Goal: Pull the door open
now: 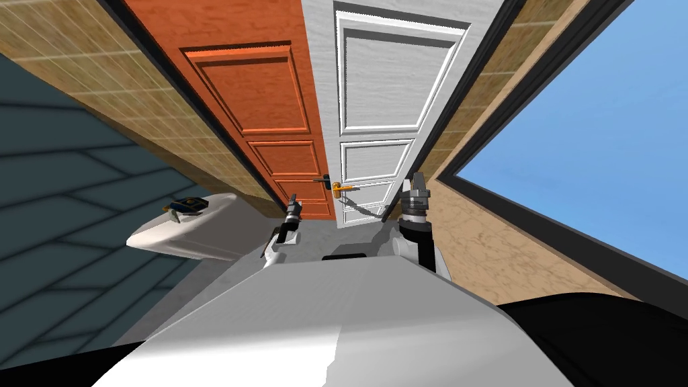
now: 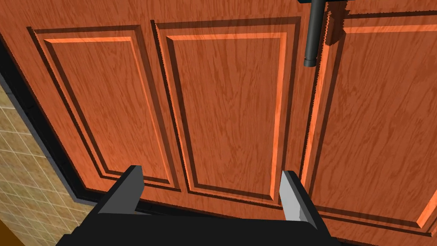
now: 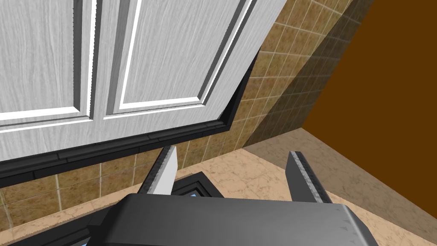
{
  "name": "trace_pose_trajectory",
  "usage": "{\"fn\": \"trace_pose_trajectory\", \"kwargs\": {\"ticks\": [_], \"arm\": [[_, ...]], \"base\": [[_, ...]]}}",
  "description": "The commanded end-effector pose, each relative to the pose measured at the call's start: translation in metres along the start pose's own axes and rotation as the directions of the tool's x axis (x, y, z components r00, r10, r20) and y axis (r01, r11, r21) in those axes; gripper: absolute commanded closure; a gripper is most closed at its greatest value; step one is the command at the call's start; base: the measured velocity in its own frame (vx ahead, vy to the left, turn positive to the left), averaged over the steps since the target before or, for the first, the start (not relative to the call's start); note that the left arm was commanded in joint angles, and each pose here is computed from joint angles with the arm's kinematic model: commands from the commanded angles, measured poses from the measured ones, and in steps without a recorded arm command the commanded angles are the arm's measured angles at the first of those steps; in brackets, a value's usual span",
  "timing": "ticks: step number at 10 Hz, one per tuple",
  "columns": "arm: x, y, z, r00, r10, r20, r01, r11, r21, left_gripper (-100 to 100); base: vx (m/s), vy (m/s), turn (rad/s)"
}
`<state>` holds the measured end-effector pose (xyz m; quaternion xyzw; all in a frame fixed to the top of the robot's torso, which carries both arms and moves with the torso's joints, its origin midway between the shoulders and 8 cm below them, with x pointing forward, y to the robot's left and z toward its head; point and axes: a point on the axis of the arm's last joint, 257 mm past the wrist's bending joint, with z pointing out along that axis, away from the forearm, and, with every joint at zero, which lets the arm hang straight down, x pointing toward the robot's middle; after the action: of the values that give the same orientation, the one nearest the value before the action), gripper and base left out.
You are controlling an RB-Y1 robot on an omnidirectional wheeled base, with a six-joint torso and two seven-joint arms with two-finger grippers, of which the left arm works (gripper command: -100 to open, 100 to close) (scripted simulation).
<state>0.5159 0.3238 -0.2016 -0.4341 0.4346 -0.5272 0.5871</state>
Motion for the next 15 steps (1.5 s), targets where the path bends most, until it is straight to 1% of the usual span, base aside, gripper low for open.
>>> {"fn": "trace_pose_trajectory", "kwargs": {"ticks": [1,4,9,10,11,12,14,15], "arm": [[-0.003,0.014,0.0022,1.0000,-0.005,0.001,0.005,0.9994,-0.033,-100],[-0.008,0.036,0.0071,0.9999,-0.014,0.004,0.014,0.9961,-0.087,-100],[-0.014,0.068,0.0129,0.9996,-0.026,0.012,0.028,0.9861,-0.163,-100],[-0.014,0.068,0.0129,0.9996,-0.026,0.012,0.028,0.9861,-0.163,-100],[-0.015,0.077,0.0147,0.9994,-0.031,0.015,0.033,0.9820,-0.186,-100],[-0.016,0.081,0.0155,0.9993,-0.033,0.016,0.036,0.9797,-0.197,-100],[-0.015,0.094,0.0184,0.9990,-0.042,0.018,0.045,0.9723,-0.229,-100],[-0.012,0.098,0.0203,0.9987,-0.048,0.016,0.050,0.9692,-0.241,-100]], "base": [[0.083,0.006,-0.120],[0.106,0.015,-0.093],[0.100,0.010,-0.083],[0.069,0.003,-0.029],[0.087,0.000,-0.118],[0.113,-0.003,-0.099],[0.130,0.012,-0.113],[0.178,-0.026,-0.140]]}}
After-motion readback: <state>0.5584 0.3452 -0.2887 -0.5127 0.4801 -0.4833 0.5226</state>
